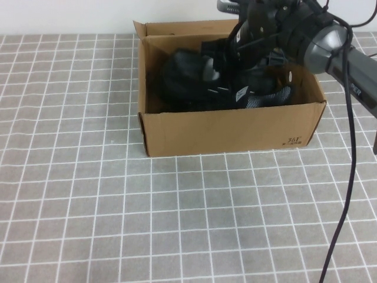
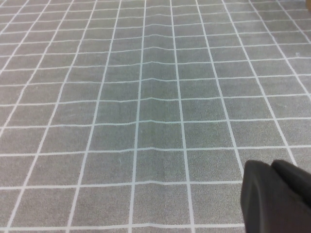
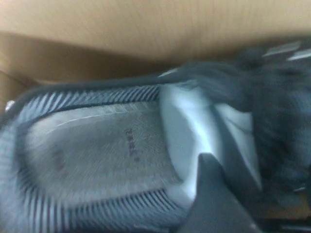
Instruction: Put shoes into padded shoe box
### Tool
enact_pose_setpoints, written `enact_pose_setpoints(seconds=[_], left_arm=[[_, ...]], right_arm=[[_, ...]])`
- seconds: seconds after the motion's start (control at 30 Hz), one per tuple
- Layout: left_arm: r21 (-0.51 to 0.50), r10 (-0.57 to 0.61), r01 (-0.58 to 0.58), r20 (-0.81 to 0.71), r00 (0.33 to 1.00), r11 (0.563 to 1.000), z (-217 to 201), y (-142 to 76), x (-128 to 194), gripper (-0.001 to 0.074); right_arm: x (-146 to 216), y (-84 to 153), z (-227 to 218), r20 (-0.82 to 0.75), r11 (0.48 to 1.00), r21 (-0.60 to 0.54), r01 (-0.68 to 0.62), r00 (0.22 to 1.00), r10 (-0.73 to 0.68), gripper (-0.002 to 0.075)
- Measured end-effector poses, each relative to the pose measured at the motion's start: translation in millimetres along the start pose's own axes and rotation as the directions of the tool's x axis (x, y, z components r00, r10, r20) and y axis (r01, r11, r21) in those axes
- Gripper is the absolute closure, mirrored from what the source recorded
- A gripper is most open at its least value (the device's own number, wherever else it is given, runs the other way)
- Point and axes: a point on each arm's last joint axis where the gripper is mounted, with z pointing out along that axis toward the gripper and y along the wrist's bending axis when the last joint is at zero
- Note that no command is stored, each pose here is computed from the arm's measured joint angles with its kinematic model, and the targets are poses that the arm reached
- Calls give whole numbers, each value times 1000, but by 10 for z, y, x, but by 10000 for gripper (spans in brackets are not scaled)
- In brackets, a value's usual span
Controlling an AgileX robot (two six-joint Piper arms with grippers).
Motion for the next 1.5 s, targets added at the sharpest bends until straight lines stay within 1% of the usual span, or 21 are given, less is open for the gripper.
enact_pose_setpoints(seconds=[0.07, 0.17, 0.33, 0.4, 0.43, 0.5, 0.57, 0.6, 0.63, 0.7, 0.77, 0.8, 0.93, 1.0, 1.2, 1.33, 1.5], left_arm=[[0, -1, 1, 0, 1000, 1000, 0, 0, 0, 739], [1, -2, 2, 0, 1000, 1000, 0, -1, 0, 739], [1, -2, 2, 0, 1000, 1000, 0, -1, 0, 739], [1, -2, 2, 0, 1000, 1000, 0, -1, 0, 739], [1, -2, 2, 0, 1000, 1000, 0, -1, 0, 739], [1, -2, 2, 0, 1000, 1000, 0, -1, 0, 739], [1, -2, 2, 0, 1000, 1000, 0, -1, 0, 739], [1, -2, 2, 0, 1000, 1000, 0, -1, 0, 739], [1, -2, 2, 0, 1000, 1000, 0, -1, 0, 739], [1, -2, 2, 0, 1000, 1000, 0, -1, 0, 739], [1, -2, 2, 0, 1000, 1000, 0, -1, 0, 739], [1, -2, 2, 0, 1000, 1000, 0, -1, 0, 739], [3, -7, 7, 0, 1000, 1000, 0, -3, 0, 739], [4, -9, 9, 0, 1000, 1000, 0, -3, 0, 739], [4, -9, 9, 0, 1000, 1000, 0, -3, 0, 739], [4, -9, 9, 0, 1000, 1000, 0, -3, 0, 739], [4, -9, 9, 0, 1000, 1000, 0, -3, 0, 739]], right_arm=[[-35, 14, -57, 23, 1000, -11, 20, 1000, -20, 355], [-104, 43, -198, 64, 998, -33, 45, 997, -43, 342], [-244, 94, -556, 149, 994, -70, 86, 986, -75, 349], [-292, 108, -722, 179, 990, -78, 120, 978, -105, 395], [-310, 113, -789, 192, 987, -79, 142, 973, -124, 438], [-350, 117, -975, 219, 981, -78, 179, 963, -158, 555], [-381, 110, -1160, 239, 976, -69, 208, 953, -186, 650], [-395, 103, -1271, 250, 971, -60, 232, 945, -211, 680], [-406, 93, -1385, 259, 965, -50, 259, 936, -238, 695], [-413, 73, -1612, 268, 936, -22, 350, 904, -332, 717], [-406, 46, -1812, 266, 902, 6, 431, 869, -417, 726], [-399, 30, -1919, 264, 892, 14, 451, 859, -439, 727], [-379, 0, -2349, 303, 863, 38, 503, 818, -490, 731], [-338, 15, -2615, 336, 846, 71, 528, 786, -519, 731], [-69, 96, -3388, 403, 792, 138, 594, 697, -593, 732], [102, 116, -3755, 443, 769, 127, 626, 658, -609, 732], [263, 84, -4058, 466, 741, 99, 665, 627, -625, 733]])
